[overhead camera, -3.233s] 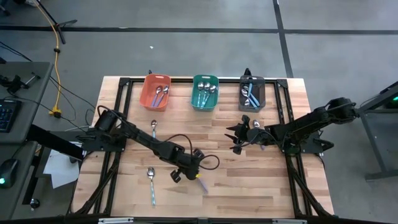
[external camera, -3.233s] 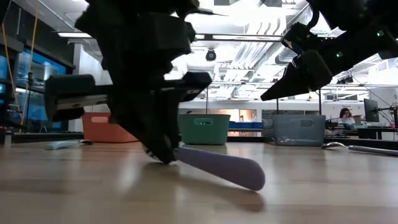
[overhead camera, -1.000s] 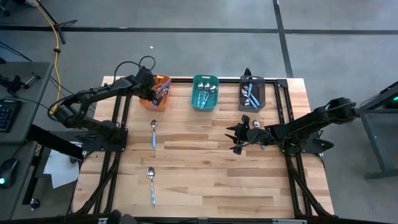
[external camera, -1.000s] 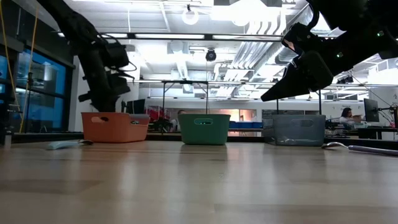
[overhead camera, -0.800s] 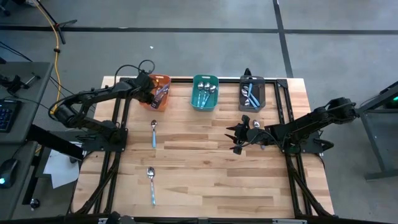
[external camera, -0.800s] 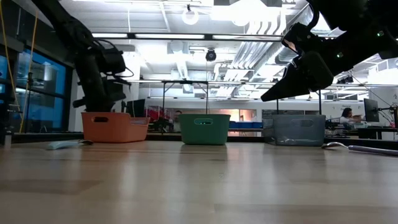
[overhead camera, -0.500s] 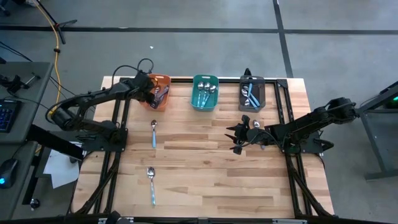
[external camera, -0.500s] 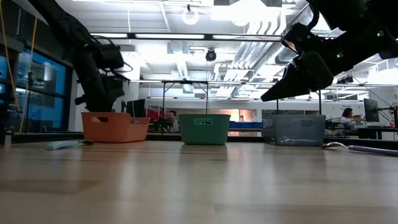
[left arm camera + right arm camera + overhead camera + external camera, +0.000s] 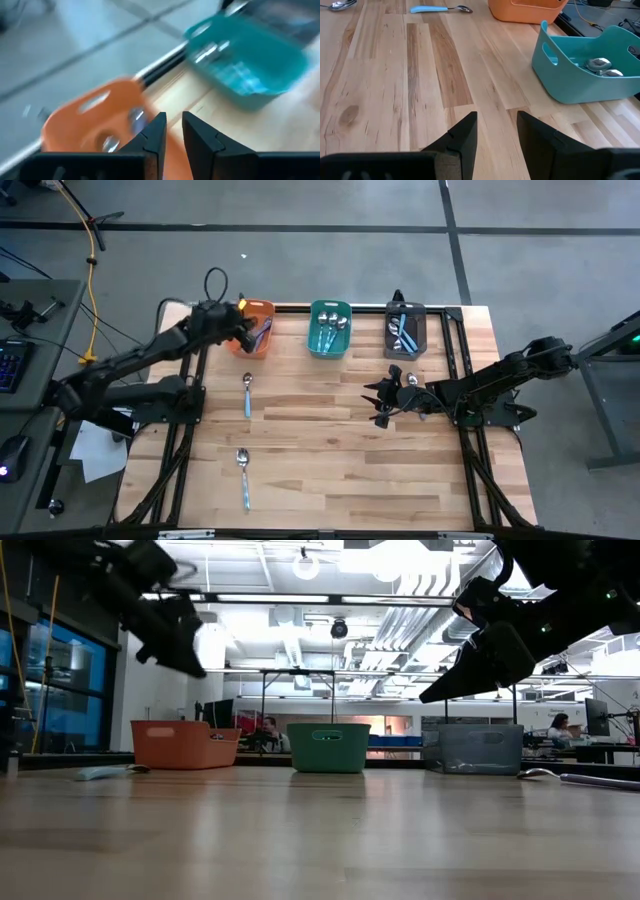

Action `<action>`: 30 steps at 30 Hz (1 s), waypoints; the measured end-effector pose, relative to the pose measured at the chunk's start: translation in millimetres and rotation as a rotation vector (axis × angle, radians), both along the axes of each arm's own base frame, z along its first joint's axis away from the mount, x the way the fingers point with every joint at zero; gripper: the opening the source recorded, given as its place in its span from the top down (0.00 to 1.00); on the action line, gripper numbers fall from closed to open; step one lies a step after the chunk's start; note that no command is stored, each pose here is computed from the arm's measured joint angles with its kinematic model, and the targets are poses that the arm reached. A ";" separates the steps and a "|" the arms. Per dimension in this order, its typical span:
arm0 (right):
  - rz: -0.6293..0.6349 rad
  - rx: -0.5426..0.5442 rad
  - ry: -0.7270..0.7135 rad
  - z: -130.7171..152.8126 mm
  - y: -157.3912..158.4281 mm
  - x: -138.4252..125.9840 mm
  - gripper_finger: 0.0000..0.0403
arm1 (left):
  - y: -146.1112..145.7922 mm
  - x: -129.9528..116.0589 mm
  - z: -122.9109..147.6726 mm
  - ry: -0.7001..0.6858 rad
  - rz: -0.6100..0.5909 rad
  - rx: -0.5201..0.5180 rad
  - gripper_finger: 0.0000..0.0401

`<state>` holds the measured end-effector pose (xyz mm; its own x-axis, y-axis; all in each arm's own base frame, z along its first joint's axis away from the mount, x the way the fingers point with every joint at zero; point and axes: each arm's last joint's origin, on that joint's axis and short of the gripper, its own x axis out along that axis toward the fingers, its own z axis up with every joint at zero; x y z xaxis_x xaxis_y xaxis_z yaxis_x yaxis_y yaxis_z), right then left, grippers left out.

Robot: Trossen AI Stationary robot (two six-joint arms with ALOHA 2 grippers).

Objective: Sort silverware by color (type)
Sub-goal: Put the purple spoon into the orange bin

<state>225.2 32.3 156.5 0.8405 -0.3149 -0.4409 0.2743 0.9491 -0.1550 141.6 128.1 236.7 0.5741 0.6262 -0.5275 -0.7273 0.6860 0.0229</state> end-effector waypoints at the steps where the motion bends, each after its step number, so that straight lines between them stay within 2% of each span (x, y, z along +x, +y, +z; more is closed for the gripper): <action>1: -0.002 0.003 -0.001 -0.1 0.0 0.0 0.69 | -6.0 1.3 0.8 -0.029 -0.033 0.034 0.88; 4: -0.013 0.024 -0.009 -0.1 0.0 0.0 0.69 | -22.8 4.8 -2.1 -0.102 -0.120 0.097 0.90; 10: -0.019 0.036 -0.013 0.0 0.0 0.0 0.69 | -50.8 10.9 -19.5 -0.168 -0.277 0.155 0.94; 15: -0.037 0.076 -0.028 1.2 0.6 1.0 0.69 | -67.3 14.7 -36.5 -0.129 -0.297 0.233 0.95; 19: -0.021 0.128 -0.017 4.9 4.2 3.9 0.69 | -79.5 15.3 -48.4 -0.112 -0.335 0.247 0.95; 23: -0.059 0.184 0.046 7.1 6.6 5.2 0.69 | -91.8 15.8 -57.3 -0.123 -0.406 0.240 0.95; 30: -0.197 0.291 0.292 7.6 9.2 -4.2 0.69 | -108.7 13.7 -71.4 -0.129 -0.509 0.230 0.95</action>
